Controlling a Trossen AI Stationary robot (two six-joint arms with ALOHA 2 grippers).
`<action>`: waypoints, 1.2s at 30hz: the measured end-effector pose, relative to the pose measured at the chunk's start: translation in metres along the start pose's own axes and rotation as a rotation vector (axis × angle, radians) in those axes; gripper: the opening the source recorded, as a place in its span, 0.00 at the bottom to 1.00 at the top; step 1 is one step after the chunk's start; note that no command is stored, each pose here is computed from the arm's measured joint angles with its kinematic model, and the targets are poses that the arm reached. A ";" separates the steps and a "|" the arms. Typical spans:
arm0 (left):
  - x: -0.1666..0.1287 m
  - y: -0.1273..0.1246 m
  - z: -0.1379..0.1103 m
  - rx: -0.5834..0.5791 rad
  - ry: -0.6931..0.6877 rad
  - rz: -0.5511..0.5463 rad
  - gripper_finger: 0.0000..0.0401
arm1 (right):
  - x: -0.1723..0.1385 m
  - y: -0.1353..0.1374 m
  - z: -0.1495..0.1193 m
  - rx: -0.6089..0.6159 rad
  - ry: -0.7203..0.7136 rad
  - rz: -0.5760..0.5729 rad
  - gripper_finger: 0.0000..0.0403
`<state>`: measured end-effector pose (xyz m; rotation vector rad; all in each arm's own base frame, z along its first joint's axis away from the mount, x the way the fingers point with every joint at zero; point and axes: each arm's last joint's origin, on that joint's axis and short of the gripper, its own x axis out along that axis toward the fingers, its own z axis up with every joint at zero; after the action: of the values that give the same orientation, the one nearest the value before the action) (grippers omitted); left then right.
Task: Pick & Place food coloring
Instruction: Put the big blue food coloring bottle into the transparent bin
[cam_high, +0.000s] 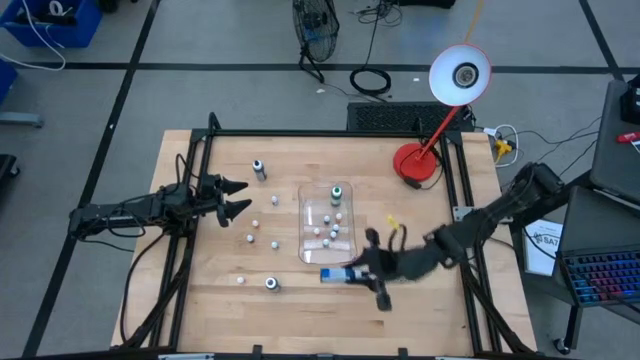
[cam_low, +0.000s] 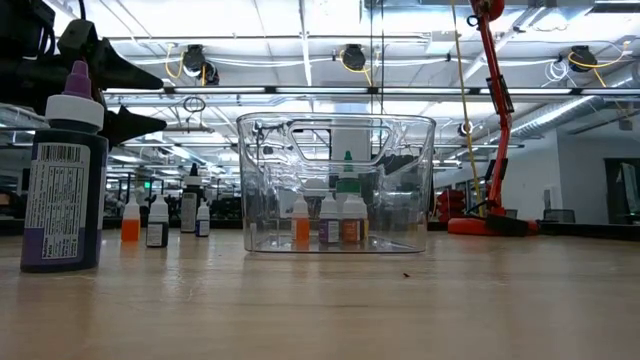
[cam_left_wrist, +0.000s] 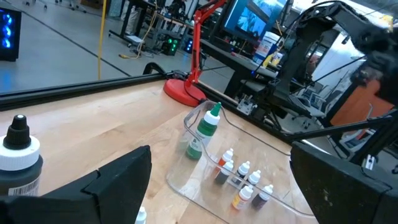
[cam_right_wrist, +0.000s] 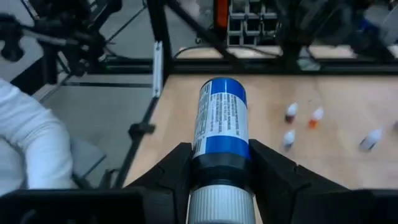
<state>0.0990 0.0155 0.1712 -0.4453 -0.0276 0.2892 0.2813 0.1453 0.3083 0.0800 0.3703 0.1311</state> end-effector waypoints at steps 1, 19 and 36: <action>0.000 0.000 0.000 0.000 0.000 0.000 0.94 | 0.001 -0.008 0.007 -0.004 0.017 -0.009 0.30; 0.000 0.000 0.000 0.000 -0.001 -0.001 0.94 | 0.083 -0.113 0.072 0.153 0.693 -0.177 0.30; 0.000 0.000 0.000 0.000 -0.002 -0.001 0.94 | 0.110 -0.127 0.021 0.322 1.111 -0.228 0.30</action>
<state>0.0990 0.0155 0.1716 -0.4454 -0.0302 0.2886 0.4045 0.0347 0.2755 0.2824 1.5044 -0.1293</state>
